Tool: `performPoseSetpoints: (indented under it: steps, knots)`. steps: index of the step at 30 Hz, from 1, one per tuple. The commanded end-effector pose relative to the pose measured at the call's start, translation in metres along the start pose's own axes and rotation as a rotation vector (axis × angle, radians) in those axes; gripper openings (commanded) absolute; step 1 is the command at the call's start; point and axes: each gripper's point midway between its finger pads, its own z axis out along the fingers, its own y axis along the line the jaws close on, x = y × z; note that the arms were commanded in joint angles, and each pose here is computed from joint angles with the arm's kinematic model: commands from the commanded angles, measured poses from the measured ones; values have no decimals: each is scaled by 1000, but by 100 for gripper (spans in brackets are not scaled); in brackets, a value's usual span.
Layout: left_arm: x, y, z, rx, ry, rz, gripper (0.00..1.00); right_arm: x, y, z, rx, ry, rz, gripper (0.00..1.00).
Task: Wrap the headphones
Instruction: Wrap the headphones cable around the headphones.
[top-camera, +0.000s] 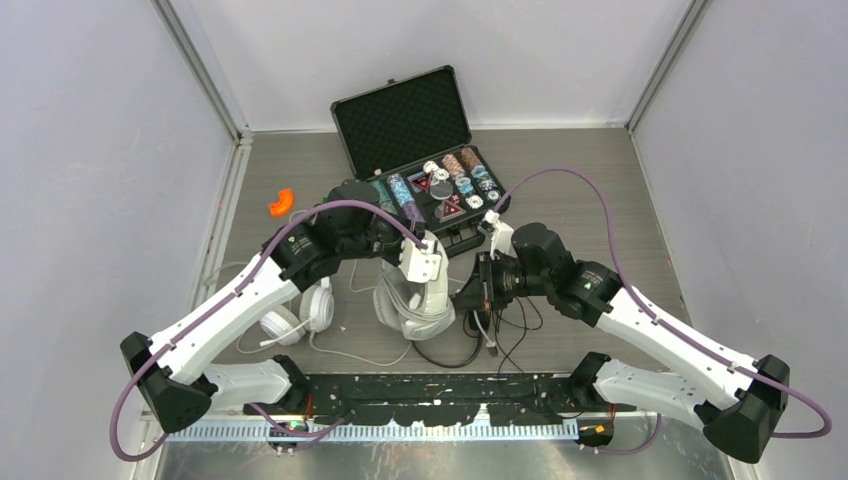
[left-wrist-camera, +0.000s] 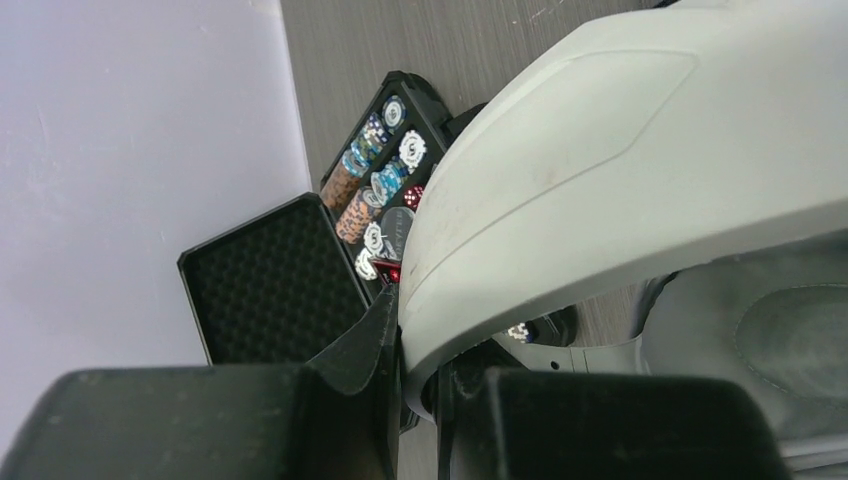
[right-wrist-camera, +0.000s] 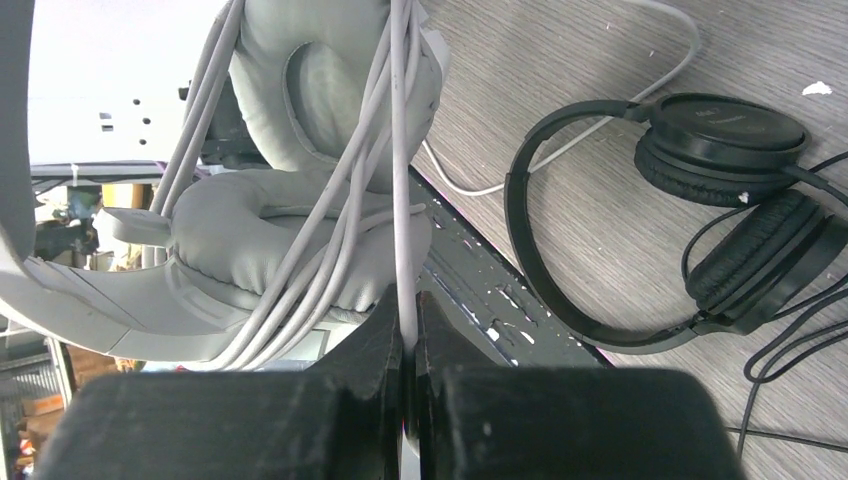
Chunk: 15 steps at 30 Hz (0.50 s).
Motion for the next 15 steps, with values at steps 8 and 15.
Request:
performPoseSetpoints:
  steps: [8,15]
  knots:
    - [72,9,-20,-44,351,69,0,13,35,-17,-188,49,-72,0]
    - [69,7,-18,-77,326,11,0,0,24,-5,-148,-24,-87,11]
